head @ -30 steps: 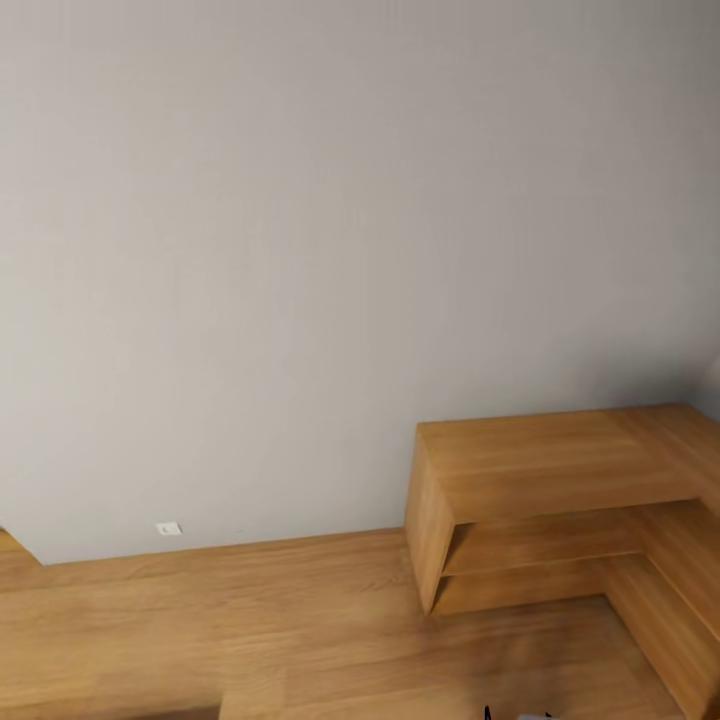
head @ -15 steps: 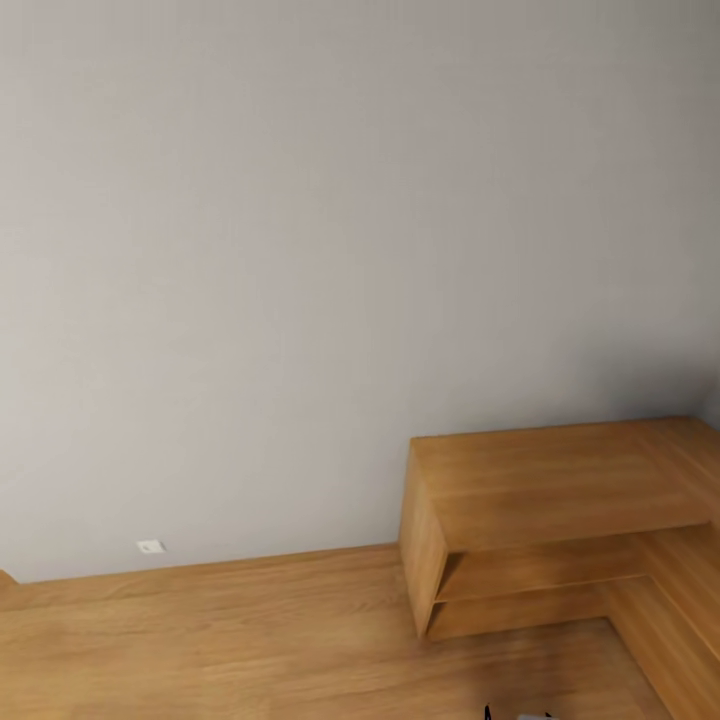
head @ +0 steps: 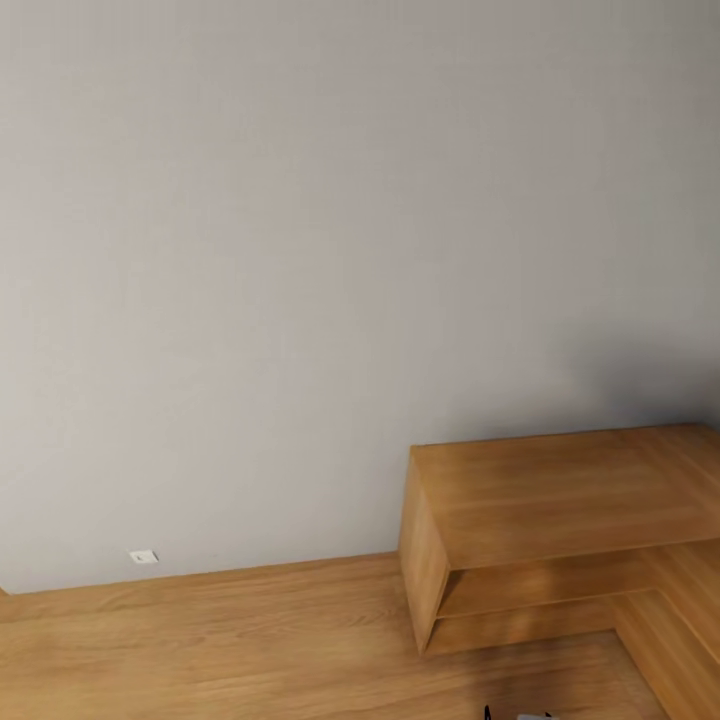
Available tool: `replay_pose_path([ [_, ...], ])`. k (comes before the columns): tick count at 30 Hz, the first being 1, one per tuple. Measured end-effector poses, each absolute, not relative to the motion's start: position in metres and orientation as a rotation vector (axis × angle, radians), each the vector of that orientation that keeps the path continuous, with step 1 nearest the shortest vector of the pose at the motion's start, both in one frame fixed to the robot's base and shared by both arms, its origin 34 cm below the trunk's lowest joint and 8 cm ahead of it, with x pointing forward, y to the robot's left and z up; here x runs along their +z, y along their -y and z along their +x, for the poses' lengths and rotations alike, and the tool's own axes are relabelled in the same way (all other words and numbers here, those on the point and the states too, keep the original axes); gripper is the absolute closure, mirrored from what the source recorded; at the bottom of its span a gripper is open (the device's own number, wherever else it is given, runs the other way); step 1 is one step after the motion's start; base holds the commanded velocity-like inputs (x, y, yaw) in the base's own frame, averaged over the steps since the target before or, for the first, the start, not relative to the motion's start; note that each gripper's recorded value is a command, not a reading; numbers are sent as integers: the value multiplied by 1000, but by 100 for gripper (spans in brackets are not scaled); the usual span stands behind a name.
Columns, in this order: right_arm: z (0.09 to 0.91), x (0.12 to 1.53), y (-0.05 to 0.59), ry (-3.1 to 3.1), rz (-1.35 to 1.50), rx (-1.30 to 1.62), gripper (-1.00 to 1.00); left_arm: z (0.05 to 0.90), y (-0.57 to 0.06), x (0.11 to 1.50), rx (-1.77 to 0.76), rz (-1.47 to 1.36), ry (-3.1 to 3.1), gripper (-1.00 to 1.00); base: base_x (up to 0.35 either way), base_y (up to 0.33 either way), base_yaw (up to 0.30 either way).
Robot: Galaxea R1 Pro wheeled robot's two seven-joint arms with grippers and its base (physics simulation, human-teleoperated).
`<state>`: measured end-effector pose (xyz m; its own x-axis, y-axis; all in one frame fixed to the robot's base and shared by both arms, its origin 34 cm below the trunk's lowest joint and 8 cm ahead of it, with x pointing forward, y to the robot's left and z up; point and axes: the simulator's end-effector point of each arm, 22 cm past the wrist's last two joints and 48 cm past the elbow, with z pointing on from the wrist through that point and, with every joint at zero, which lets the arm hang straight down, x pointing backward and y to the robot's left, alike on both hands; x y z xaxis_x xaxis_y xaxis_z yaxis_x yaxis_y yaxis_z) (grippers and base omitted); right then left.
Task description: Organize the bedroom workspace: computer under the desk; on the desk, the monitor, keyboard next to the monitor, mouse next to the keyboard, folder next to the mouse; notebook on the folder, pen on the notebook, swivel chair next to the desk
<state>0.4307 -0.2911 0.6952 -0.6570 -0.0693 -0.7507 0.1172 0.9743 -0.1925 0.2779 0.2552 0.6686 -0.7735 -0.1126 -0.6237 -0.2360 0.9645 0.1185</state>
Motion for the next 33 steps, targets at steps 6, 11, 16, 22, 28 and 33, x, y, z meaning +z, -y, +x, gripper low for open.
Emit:
replay_pose_path([
  [6,433,696,288,-2266,40,-276,-100,277,-257,668,254,-247,-2459,-100,3,0,0],
  [11,441,700,285,-2244,50,-266,-100,277,-258,668,257,-249,-2459,-100,0,0,0],
  [16,446,703,288,-2232,56,-268,-100,277,-258,668,258,-250,-2459,-100,0,0,0],
  [22,441,701,291,-2241,46,-276,-100,277,-258,668,260,-251,-2460,-100,0,0,-58],
  [28,436,699,294,-2248,40,-283,-100,278,-259,669,260,-253,-2457,-100,0,0,-222],
  [33,437,700,298,-2246,42,-289,-100,279,-259,669,260,-254,-2455,-100,0,0,-259],
])
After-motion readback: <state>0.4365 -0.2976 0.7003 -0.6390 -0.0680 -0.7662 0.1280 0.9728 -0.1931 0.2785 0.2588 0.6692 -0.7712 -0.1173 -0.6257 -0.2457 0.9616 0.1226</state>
